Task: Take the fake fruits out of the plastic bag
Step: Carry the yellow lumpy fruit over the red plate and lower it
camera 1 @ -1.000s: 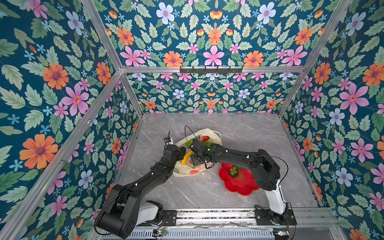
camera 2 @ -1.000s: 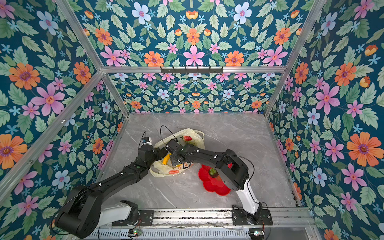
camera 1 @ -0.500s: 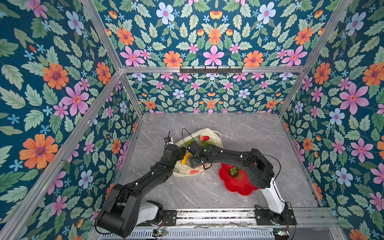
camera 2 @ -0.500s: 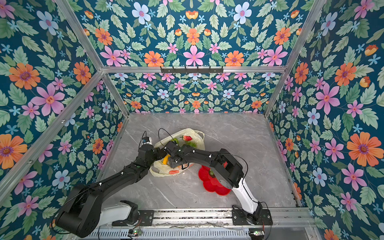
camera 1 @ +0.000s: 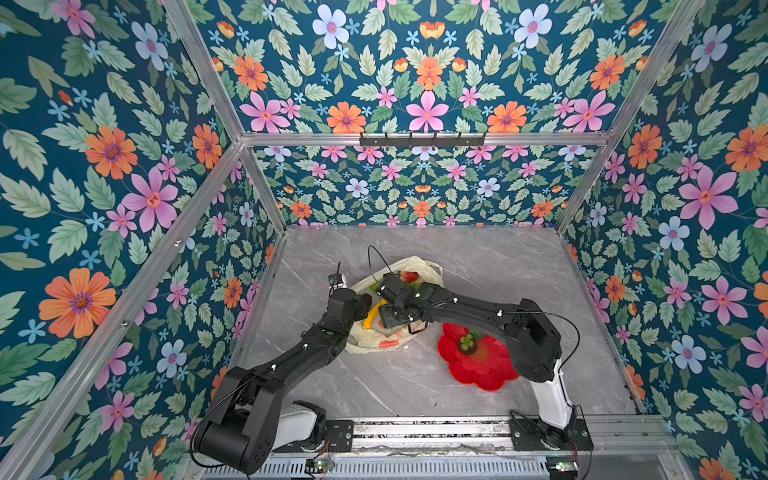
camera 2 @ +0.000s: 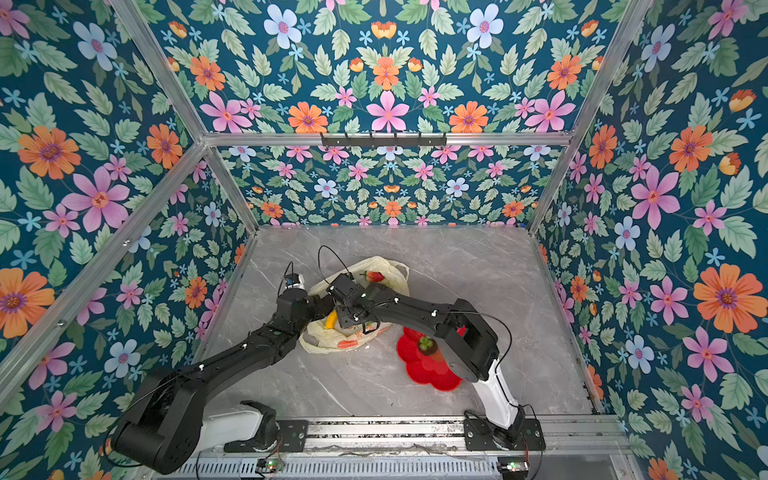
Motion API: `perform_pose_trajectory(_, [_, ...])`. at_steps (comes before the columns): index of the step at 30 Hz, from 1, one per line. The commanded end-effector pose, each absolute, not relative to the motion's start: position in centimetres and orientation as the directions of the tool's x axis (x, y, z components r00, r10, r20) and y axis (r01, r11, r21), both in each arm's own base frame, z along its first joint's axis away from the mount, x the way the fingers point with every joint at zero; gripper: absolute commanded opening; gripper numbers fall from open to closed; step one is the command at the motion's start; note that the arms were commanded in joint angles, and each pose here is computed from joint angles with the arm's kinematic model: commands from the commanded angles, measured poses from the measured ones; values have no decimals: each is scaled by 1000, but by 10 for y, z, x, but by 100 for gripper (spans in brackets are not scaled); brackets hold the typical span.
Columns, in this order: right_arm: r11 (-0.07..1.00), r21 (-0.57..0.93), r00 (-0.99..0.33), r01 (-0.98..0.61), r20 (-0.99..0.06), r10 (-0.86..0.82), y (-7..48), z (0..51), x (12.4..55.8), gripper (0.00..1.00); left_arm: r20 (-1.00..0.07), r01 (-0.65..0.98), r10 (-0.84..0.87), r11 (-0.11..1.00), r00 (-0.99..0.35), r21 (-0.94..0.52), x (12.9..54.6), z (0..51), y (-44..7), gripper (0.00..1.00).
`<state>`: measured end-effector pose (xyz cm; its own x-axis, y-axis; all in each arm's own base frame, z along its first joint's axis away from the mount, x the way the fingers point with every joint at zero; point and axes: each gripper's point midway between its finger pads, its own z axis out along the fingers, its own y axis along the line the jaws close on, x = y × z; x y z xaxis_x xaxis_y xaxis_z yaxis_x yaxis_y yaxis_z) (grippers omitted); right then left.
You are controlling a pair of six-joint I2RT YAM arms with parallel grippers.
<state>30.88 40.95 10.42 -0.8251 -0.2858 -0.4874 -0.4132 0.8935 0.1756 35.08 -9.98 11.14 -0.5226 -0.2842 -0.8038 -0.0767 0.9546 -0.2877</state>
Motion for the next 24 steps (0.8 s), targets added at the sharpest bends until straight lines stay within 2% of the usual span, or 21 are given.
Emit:
perform_pose_trajectory(1, [894,180,-832,-410,-476,-286,396,116,302,64,-809,-68,-284,954,-515,-291,353,116,-101,0])
perform_pose_trajectory(6, [897,202,-840,-393,-476,-260,367,138,291,62,-808,-64,-283,954,-516,-293,354,116,-102,0])
perform_pose_trajectory(13, [939,111,-858,-327,-450,-246,294,158,267,61,-807,-61,-283,954,-519,-295,354,116,-103,0])
perform_pose_trajectory(24, [993,49,-920,-110,-382,-83,185,151,228,60,-807,-65,-280,955,-521,-290,354,114,-103,0])
